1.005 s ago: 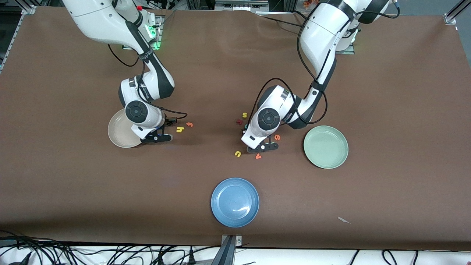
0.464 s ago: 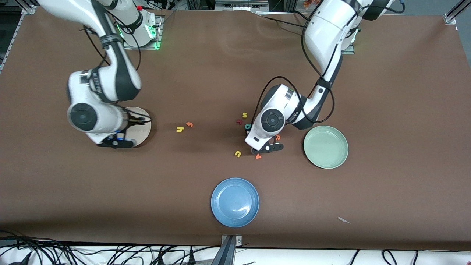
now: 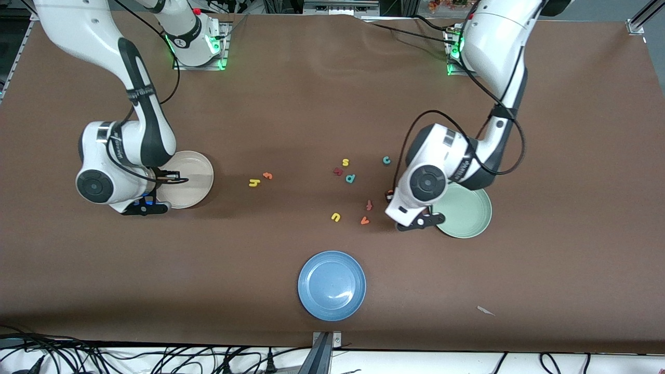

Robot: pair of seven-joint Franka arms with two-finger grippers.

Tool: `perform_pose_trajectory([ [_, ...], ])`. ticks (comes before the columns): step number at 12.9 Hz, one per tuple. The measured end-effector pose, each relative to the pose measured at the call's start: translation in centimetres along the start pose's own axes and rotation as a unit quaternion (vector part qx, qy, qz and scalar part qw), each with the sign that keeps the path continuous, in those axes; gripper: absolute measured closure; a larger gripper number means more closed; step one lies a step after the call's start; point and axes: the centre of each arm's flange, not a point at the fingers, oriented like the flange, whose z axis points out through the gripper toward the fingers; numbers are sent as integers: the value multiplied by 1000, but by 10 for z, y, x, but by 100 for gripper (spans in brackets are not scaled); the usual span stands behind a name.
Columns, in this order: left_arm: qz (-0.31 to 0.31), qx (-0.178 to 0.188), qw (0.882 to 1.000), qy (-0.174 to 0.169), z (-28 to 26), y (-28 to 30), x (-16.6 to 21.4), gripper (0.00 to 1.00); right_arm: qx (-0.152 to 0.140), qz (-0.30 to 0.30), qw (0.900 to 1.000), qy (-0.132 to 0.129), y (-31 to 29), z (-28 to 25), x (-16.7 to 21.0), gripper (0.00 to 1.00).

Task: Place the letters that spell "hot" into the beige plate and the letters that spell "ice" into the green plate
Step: 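Grasp the blue o with the right gripper while the left gripper grasps the pink i, then drop the o on the white plate while the left gripper drops the i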

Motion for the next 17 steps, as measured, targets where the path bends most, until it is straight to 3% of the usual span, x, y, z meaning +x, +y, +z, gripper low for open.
perform_pose_trajectory([
  [3,47,1,999,-7,6,-58,33,90,-4,-16,1000,-1,-1,22,9,71],
  [4,54,7,998,-10,13,-71,40,90,-4,-19,1000,-2,0,23,9,65],
  [5,54,10,998,-16,21,-80,44,90,-4,-19,1000,-3,1,23,9,65],
  [7,52,15,998,-33,46,-87,49,90,-3,-19,1000,-2,3,21,9,50],
  [9,53,22,997,-49,71,-86,50,90,5,-7,1000,6,-1,-3,8,26],
  [11,53,22,997,-50,74,-85,51,74,25,24,999,28,-20,-48,4,3],
  [14,62,11,997,-33,50,-72,49,43,48,74,995,54,-79,-88,-6,0],
  [17,72,-32,997,-27,17,-26,22,10,57,103,991,66,-148,-85,-10,1],
])
